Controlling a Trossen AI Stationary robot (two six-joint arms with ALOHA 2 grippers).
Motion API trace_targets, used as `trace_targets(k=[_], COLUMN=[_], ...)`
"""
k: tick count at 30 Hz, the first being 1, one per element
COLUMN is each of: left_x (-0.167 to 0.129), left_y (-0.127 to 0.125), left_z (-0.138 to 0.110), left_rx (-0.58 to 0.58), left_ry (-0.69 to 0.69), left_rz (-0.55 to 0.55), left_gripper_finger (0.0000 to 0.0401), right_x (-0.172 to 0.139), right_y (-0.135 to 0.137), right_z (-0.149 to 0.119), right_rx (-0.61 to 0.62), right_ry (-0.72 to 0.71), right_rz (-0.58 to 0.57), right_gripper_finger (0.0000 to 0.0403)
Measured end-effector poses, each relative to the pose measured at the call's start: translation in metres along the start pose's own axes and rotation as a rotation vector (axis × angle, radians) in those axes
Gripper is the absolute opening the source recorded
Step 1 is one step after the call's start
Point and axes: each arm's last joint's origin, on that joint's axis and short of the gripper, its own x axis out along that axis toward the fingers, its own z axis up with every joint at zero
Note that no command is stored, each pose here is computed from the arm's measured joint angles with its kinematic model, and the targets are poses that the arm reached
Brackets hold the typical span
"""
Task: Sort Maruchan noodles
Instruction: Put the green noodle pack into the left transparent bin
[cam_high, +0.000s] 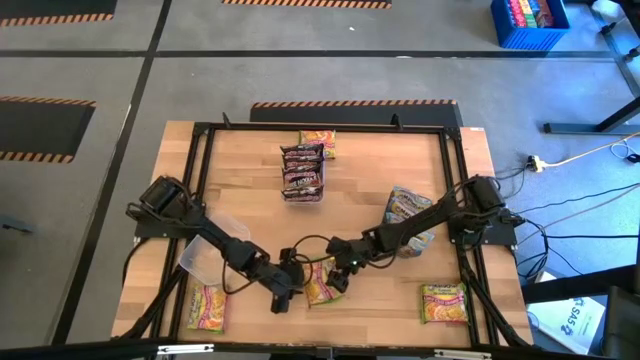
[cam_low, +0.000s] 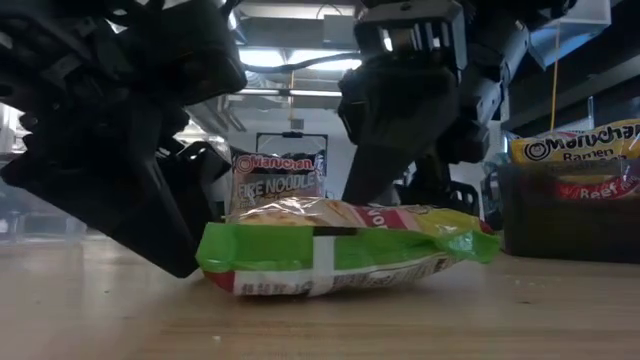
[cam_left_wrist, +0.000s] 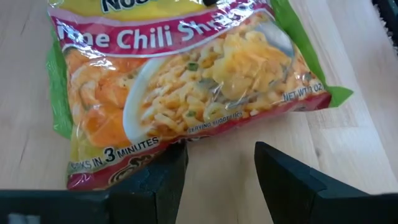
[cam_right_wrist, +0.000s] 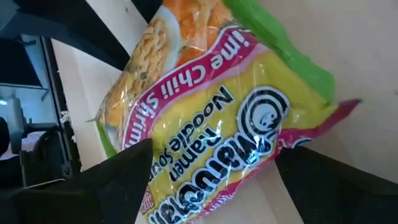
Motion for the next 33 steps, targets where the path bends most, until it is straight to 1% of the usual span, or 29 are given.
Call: trace_targets(k=[3,8,12,19,25,27,29,33], left_x=[0.001,0.002,0.002,0.003,0.003,0.003,0.002,0.002], left_y=[0.002,0.007,0.007,0.005,0.004,0.005,0.005,0.005], left_z=[0.002,0.004,0.006,0.007,0.007,0.007,0.008,0.008], left_rx=[-0.009,-0.019,-0.006,0.0,0.001,0.0,-0.002,-0.004], left_ry=[-0.011,-0.013,-0.036,-0.069,-0.08,-0.087,-0.099,-0.104], left_rz=[-0.004,-0.004,-0.009,0.005,0.026,0.04,0.046,0.057], left_gripper_finger=[0.0186,0.0186,0.0186,0.0186,0.0186,0.0186,0.0186,0.0186], right_x=[0.001,0.004,0.003,0.0,-0.003,-0.004,-0.004,-0.004], right_y=[0.001,0.007,0.011,0.023,0.032,0.033,0.033,0.031], right_z=[0.001,0.005,0.008,0.016,0.019,0.02,0.02,0.02], right_rx=[-0.028,-0.08,-0.115,-0.181,-0.21,-0.215,-0.213,-0.209], right_ry=[-0.015,-0.066,-0.125,-0.162,-0.151,-0.152,-0.156,-0.161], right_rz=[0.012,0.104,0.135,0.175,0.208,0.21,0.2,0.17], right_gripper_finger=[0.0337,0.0337,0.0337,0.0337,0.0335,0.0327,0.0311,0.0256])
